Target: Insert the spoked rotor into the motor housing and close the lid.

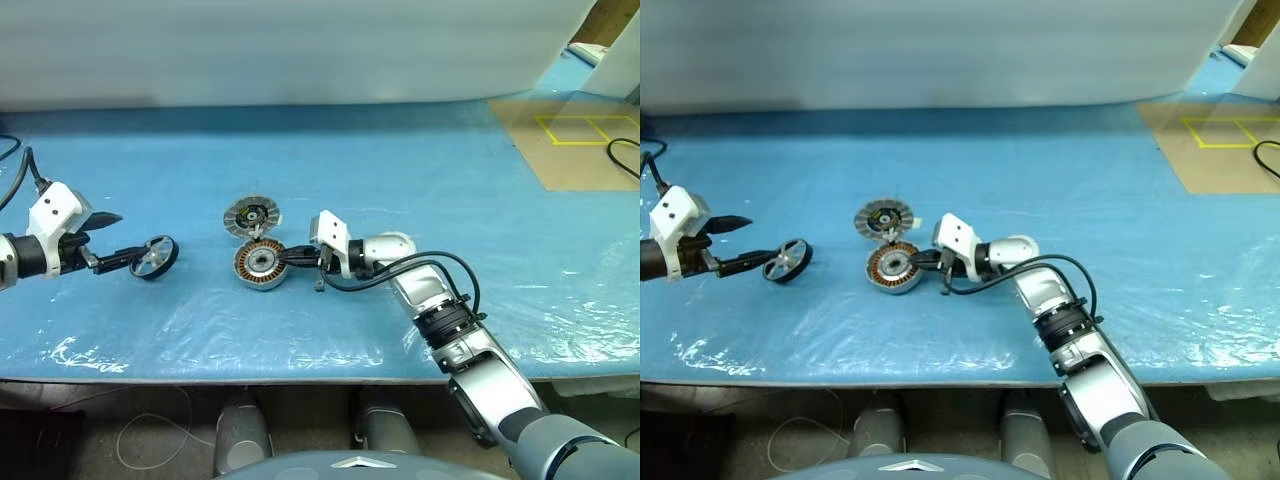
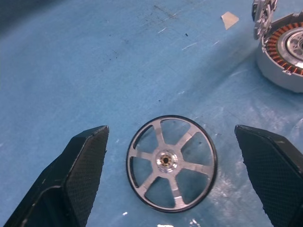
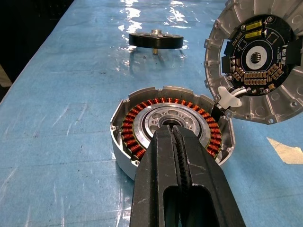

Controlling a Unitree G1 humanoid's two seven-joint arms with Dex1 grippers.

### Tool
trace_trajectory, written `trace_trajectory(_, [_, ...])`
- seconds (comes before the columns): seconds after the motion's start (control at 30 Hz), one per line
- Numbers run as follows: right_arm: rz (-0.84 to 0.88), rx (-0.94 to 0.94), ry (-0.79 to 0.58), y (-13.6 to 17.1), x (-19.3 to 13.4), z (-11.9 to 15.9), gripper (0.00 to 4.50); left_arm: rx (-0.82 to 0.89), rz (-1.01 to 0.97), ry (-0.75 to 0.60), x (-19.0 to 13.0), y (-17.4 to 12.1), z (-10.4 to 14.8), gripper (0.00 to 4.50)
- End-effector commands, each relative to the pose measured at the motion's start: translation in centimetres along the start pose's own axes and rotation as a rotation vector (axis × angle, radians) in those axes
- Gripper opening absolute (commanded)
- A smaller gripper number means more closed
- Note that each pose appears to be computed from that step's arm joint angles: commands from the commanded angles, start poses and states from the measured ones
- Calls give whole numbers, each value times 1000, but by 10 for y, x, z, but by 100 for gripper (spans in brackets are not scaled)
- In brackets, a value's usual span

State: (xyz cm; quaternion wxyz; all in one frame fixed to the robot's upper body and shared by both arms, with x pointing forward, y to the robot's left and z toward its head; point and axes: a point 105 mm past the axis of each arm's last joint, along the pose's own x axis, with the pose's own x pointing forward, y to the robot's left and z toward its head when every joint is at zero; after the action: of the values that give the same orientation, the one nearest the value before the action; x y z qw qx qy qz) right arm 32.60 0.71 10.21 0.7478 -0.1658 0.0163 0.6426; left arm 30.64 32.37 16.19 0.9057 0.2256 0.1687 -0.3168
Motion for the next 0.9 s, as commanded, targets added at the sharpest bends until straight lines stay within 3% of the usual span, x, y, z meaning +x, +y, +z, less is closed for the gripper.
trace_trajectory(0.03, [-7,-33,-37,1,2,13,2,115,-43,43,-2,11,3,450])
trace_trajectory(0.57, [15,4,-76,9,1,19,2,349,-306,207,16,8,-18,450])
trace_trajectory(0.9, [46,41,-118,17,-1,25,2,437,-268,222,24,23,3,450])
